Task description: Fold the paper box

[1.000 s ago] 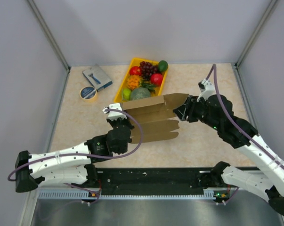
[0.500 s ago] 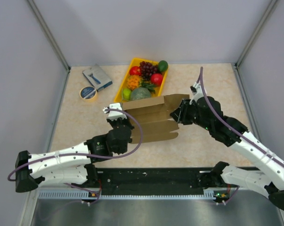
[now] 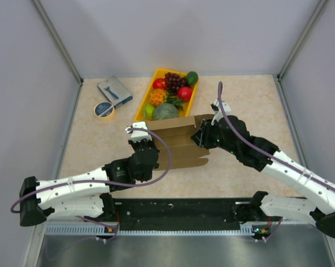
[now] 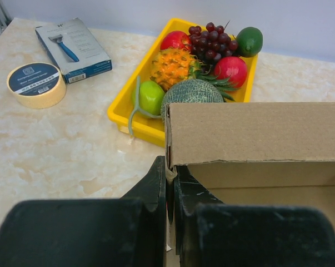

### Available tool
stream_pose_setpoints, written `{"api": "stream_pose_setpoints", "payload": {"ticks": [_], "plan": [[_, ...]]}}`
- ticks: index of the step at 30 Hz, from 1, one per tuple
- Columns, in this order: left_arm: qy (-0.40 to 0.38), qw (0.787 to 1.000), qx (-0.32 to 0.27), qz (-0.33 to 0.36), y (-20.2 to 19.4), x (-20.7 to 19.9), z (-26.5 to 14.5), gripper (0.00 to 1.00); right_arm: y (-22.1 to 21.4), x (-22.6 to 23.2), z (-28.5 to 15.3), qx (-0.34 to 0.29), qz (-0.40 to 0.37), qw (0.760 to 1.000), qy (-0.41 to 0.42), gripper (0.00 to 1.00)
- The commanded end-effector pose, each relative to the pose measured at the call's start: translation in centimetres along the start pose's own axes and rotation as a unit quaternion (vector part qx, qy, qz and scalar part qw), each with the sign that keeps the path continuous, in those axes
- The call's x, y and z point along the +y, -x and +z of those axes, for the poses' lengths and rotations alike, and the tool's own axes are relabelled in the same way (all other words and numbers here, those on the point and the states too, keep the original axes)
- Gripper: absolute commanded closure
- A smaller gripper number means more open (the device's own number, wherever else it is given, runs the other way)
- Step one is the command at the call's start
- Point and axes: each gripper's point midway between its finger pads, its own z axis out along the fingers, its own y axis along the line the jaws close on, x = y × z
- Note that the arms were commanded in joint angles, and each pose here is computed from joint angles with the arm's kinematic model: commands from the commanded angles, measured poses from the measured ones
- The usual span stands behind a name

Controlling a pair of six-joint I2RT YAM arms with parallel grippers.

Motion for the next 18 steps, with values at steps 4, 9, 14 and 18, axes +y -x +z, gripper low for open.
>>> {"api": "stream_pose_setpoints", "payload": {"ticks": [4, 9, 14, 18], "plan": [[-0.02, 0.998, -0.007, -0.057, 2.1, -1.3, -0.2, 1.0, 2.3, 2.4, 0.0, -0.047, 0.005, 0.998, 0.047, 0.66], [-0.024, 0.997, -0.004, -0.071, 2.1, -1.2, -0.4, 1.0, 1.0, 2.2, 0.8, -0.031, 0.005, 0.998, 0.049, 0.75], [-0.023, 0.995, 0.0, -0.096, 2.0, -1.0, -0.5, 1.0, -0.3, 2.1, 0.8, -0.015, 0.009, 0.998, 0.06, 0.69], [-0.019, 0.996, 0.005, -0.092, 1.5, -0.7, -0.6, 1.0, 0.3, 2.1, -1.4, -0.036, 0.008, 0.996, 0.076, 0.66]]}}
